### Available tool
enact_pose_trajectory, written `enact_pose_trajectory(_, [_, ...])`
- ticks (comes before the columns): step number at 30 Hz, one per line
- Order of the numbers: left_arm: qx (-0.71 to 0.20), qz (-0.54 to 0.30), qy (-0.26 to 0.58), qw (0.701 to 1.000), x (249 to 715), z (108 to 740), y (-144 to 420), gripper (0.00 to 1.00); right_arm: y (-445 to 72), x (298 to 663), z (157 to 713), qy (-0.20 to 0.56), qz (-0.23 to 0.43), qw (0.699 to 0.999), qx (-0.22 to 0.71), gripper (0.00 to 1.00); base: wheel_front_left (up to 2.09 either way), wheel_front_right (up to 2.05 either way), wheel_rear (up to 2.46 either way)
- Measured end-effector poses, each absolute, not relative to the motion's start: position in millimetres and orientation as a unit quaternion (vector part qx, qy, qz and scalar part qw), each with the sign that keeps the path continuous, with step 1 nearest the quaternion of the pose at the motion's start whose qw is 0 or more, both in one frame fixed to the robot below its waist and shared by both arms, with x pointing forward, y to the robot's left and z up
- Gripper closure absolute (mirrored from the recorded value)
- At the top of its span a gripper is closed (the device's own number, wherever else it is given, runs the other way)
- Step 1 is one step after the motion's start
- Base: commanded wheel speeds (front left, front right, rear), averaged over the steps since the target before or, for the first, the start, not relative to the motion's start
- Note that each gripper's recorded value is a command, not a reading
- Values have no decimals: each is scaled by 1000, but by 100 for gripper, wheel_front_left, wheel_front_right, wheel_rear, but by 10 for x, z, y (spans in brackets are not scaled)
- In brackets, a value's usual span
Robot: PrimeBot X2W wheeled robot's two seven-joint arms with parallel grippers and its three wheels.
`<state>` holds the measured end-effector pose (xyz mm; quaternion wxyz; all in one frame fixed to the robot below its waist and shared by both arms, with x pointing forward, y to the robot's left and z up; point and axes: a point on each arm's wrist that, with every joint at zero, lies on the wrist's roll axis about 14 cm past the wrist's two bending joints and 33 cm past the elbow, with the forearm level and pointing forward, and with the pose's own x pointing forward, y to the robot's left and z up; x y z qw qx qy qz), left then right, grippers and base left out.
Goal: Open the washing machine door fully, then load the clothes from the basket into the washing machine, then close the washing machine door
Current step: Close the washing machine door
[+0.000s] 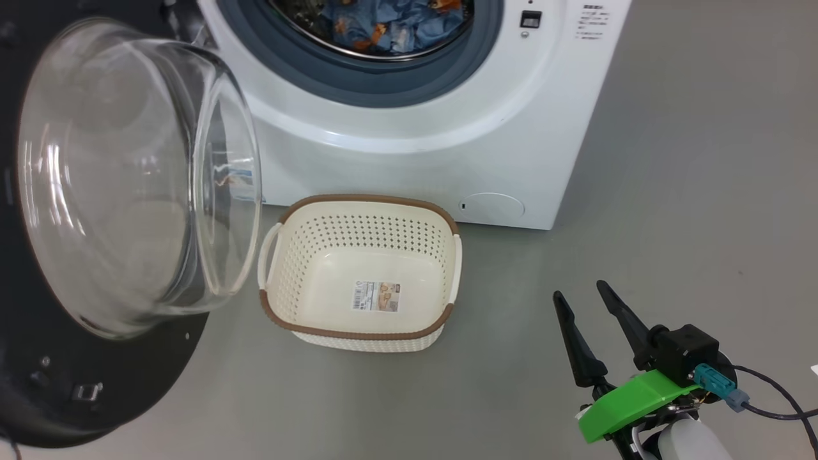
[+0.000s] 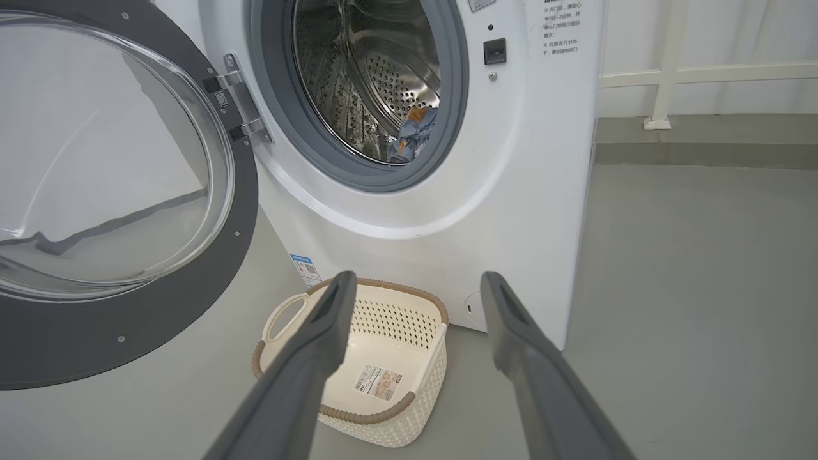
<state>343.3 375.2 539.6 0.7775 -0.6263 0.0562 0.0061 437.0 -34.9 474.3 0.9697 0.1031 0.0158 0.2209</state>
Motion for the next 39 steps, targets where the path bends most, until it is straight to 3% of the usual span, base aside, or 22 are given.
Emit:
enact_pose_trajectory(13, [-635,-86,93,763,3503,5412,3153,100,-591,4300,4784,11,190,976,108,0,0,0,0])
enact_pose_trajectory(39, [-647,-180,117,732,3626,5494,2329,100,-1000,4130,4874,-2,136,984,111,0,0,0,0])
